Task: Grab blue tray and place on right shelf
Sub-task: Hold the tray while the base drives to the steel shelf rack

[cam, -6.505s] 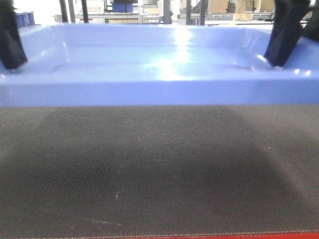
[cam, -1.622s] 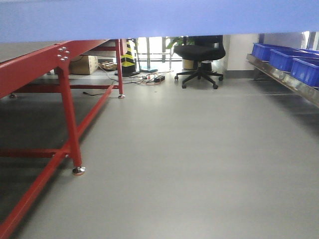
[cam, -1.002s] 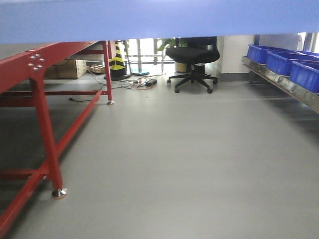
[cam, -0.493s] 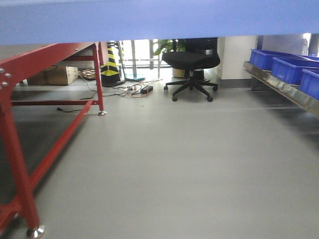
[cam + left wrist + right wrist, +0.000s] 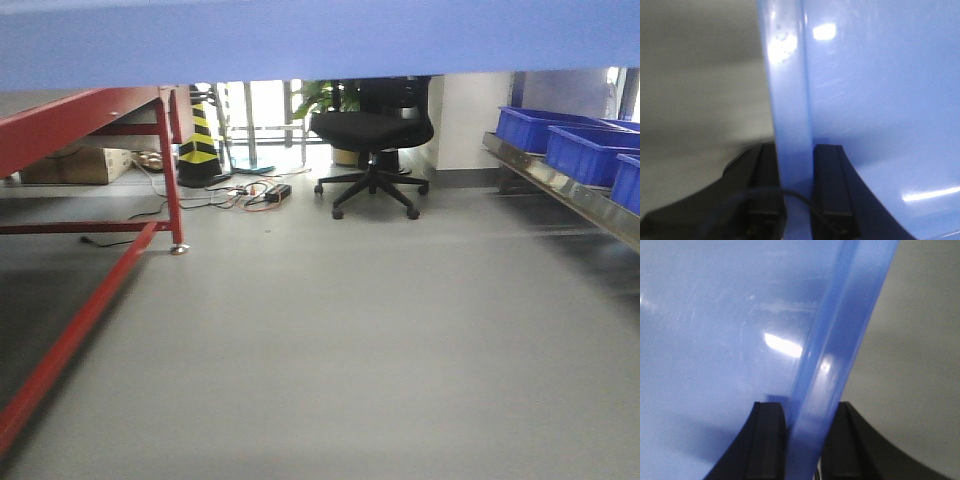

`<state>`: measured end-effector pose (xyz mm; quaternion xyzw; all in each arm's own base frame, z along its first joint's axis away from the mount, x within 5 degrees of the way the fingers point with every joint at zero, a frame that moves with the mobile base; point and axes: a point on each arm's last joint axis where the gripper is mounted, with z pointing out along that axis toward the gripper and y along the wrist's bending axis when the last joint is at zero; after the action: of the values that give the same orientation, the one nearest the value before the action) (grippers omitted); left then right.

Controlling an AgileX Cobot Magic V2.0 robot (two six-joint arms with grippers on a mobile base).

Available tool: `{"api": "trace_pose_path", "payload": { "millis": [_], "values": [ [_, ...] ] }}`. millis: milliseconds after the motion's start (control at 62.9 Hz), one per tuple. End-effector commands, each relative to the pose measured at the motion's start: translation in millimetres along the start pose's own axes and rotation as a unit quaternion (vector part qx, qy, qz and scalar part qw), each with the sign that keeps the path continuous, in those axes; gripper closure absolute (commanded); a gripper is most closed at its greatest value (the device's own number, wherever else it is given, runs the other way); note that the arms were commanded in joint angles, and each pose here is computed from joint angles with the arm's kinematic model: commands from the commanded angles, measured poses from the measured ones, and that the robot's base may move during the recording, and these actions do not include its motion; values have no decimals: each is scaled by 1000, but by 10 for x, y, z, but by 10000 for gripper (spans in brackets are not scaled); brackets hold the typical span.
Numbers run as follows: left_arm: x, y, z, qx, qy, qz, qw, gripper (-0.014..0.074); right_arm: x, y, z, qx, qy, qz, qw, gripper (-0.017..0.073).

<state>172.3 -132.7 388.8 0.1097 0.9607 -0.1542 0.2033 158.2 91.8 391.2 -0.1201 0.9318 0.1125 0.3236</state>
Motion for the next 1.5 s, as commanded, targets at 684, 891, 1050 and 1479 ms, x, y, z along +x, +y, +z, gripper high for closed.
{"api": "trace_pose_path", "payload": {
  "millis": [684,891,1050,1479],
  "values": [
    [-10,-73,-129,29,-20,19,999,642,-126,46,-141,-26,-71,-16,997,504],
    [-10,-73,-129,29,-20,19,999,642,-126,46,-141,-26,-71,-16,997,504],
    [-10,-73,-129,29,-20,19,999,642,-126,46,-141,-26,-71,-16,997,504],
    [-10,-73,-129,29,-20,19,999,642,-126,46,-141,-26,-71,-16,997,504]
  ]
}}
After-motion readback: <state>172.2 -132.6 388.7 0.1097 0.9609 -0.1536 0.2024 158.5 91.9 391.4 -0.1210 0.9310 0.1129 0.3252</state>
